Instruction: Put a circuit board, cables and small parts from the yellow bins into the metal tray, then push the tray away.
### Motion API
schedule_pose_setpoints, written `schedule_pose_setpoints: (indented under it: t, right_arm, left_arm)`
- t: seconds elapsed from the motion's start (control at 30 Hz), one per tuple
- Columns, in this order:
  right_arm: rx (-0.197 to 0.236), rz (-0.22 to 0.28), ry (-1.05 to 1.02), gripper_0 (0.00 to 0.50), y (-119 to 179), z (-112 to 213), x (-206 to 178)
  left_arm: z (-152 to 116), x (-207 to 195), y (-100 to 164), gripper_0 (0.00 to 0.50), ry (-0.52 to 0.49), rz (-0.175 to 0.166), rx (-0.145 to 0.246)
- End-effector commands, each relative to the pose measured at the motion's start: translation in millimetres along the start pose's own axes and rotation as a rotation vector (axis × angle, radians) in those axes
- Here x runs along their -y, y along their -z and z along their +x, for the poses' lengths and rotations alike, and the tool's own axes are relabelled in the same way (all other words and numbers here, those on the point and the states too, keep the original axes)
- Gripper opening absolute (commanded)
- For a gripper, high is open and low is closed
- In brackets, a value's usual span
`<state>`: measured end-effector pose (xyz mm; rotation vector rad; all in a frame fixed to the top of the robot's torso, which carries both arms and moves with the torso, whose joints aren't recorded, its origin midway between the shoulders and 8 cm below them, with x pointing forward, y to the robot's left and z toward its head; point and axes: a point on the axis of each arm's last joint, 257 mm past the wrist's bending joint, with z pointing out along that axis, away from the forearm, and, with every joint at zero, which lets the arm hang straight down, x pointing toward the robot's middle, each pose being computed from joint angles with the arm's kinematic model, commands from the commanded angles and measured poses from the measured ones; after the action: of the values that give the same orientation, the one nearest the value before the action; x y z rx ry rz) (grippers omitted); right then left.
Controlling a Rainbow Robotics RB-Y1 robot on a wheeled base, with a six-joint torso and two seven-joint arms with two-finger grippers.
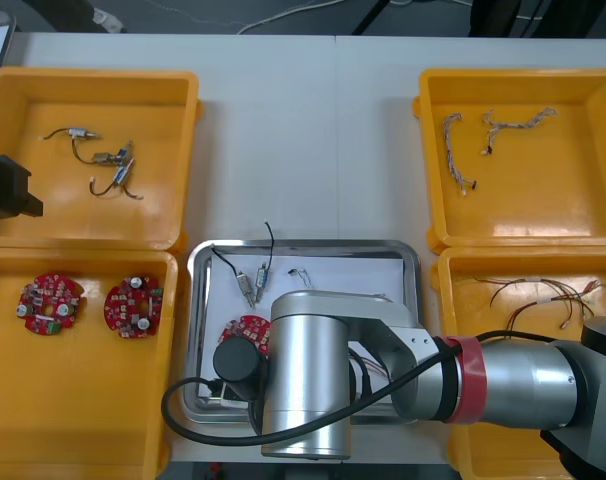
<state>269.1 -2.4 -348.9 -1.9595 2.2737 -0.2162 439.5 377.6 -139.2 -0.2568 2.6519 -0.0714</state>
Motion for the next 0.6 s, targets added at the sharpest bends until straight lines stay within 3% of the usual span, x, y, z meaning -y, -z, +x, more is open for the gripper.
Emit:
schedule_pose_setpoints:
  t: [0.03, 0.6]
  right_arm:
    - [0.032, -0.028, -0.001, 0.500, -1.3, -13.1, -23.9]
    - [0.054, -0.032, 0.008, 0.500, -4.8, -19.9, -33.2]
  left_arm:
    - [-8.6, -16.4, 14.6, 0.500, -0.112, -0.040, 0.041]
    - [-8.6, -16.4, 14.6, 0.500, -0.112, -0.040, 0.041]
